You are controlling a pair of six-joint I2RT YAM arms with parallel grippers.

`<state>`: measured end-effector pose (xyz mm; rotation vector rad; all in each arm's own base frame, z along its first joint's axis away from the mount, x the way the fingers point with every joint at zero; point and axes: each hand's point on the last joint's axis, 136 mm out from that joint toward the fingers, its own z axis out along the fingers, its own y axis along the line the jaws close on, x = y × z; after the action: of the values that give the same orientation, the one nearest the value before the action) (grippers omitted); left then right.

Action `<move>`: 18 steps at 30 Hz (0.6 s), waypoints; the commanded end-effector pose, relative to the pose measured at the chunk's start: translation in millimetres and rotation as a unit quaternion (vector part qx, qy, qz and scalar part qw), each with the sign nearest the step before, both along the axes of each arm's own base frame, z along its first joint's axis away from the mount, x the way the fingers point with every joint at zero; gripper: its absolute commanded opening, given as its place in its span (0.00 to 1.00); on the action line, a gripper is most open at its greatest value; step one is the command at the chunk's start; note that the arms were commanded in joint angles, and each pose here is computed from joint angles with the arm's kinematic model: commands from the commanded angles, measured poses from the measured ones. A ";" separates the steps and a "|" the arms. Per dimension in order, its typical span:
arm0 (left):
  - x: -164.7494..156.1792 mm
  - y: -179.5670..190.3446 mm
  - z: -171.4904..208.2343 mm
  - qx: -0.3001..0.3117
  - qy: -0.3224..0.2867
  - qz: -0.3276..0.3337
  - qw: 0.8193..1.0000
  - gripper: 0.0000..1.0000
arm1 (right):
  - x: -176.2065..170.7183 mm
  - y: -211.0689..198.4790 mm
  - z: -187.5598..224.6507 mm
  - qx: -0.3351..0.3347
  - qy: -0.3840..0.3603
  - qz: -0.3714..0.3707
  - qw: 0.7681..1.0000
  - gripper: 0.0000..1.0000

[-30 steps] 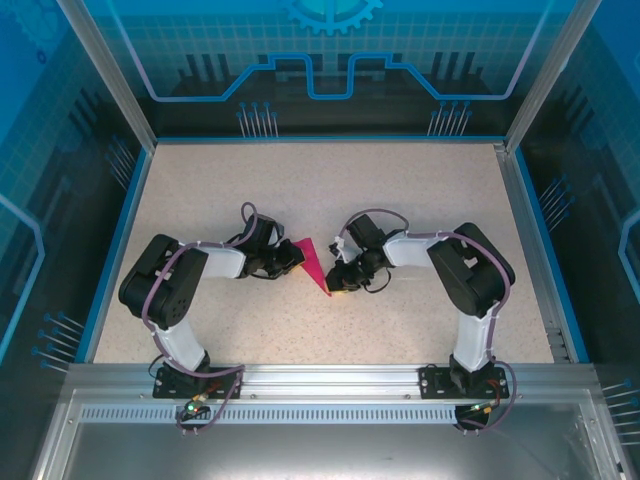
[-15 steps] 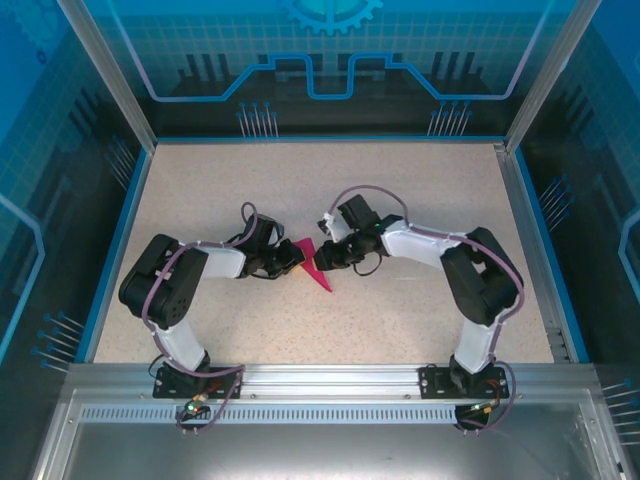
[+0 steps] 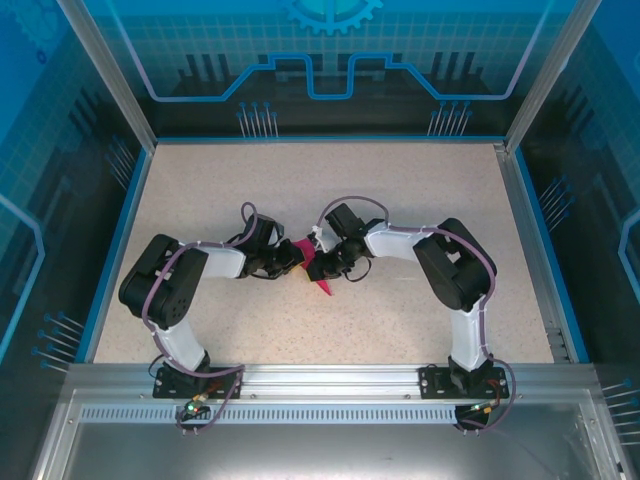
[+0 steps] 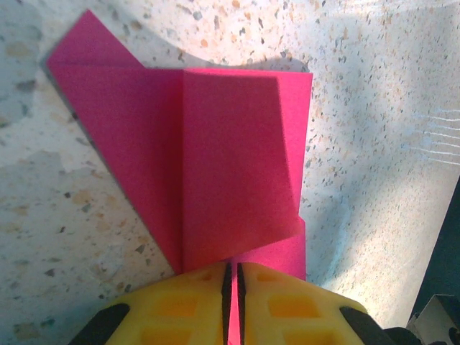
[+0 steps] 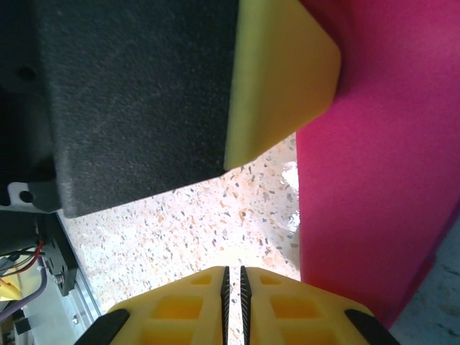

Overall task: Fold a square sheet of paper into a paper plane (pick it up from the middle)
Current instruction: Fold the wing for the fifth time at the center of the table.

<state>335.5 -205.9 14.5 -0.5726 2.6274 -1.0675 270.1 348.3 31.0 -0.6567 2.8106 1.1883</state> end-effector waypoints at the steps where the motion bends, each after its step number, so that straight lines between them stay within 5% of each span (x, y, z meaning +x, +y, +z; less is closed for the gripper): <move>1: -13.5 10.3 -24.2 0.038 0.039 0.004 0.999 0.16 | -5.6 -4.8 -12.7 -0.002 0.024 0.003 1.000 0.14; 18: -13.5 10.4 -24.5 0.038 0.040 0.004 0.998 0.16 | -10.9 -19.1 -34.5 -0.042 0.045 -0.003 0.998 0.13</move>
<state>335.5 -205.9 14.4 -0.5729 2.6278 -1.0673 267.6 341.7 14.9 -0.6355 2.8569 1.1742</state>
